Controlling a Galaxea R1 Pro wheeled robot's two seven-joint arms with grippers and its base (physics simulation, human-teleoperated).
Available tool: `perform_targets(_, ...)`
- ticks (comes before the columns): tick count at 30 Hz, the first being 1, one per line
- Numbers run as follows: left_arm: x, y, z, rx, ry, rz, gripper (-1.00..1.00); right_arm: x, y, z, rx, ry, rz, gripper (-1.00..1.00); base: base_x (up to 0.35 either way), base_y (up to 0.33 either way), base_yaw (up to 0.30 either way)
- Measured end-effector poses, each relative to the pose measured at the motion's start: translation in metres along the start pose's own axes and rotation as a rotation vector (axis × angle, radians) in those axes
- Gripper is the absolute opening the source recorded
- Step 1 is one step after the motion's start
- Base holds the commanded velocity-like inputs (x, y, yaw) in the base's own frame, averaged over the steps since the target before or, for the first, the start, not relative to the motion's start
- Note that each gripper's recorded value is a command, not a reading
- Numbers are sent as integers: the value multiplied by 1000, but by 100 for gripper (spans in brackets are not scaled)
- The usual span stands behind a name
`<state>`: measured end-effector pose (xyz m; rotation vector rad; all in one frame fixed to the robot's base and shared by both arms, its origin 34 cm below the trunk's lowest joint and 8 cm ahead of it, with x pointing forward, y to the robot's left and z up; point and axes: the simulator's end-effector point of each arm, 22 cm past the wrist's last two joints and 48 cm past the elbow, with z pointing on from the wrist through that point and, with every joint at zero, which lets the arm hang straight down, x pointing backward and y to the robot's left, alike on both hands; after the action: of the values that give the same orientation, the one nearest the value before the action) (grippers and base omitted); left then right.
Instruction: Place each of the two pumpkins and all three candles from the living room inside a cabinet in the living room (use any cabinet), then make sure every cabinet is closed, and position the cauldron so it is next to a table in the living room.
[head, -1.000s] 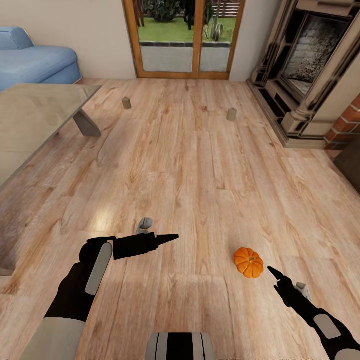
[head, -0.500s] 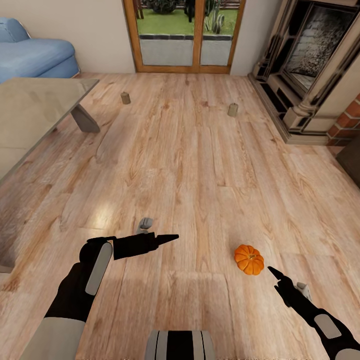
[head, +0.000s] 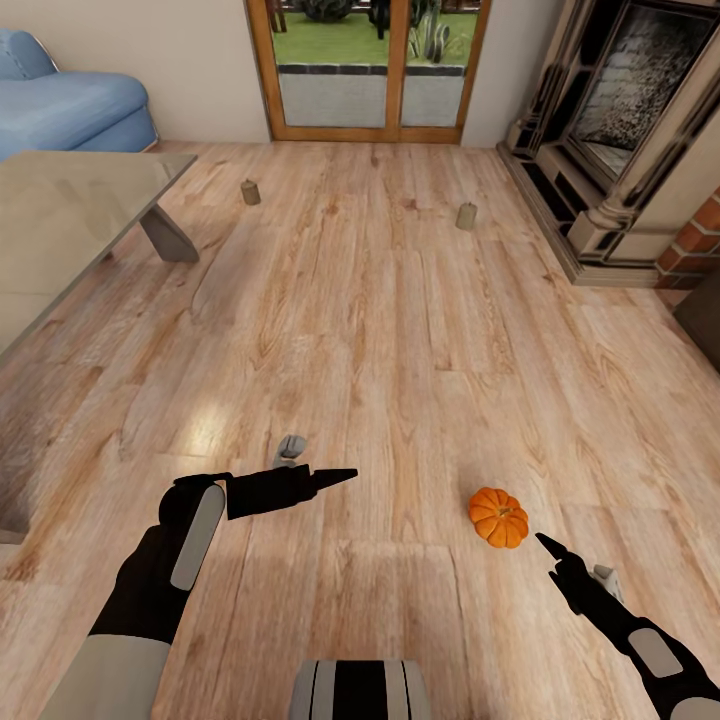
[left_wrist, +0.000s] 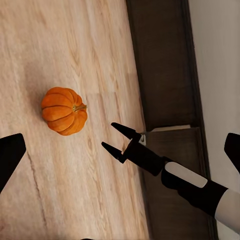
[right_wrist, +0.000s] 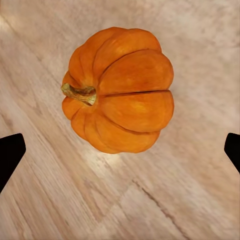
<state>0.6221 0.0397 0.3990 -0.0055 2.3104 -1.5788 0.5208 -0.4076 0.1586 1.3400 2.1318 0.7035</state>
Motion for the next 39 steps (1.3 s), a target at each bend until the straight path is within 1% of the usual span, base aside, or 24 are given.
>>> perform_targets(13,1,1,0,-6,2,0,100,0,0,0,0,0,0,100,65,9,0)
perform_targets(21,1,1,1,-7,2,0,100,0,-7,0,30,0,1,100,71,1,0)
perform_targets(39,1,1,1,-7,2,0,100,0,-8,0,38,-1,1,100,87,0,0)
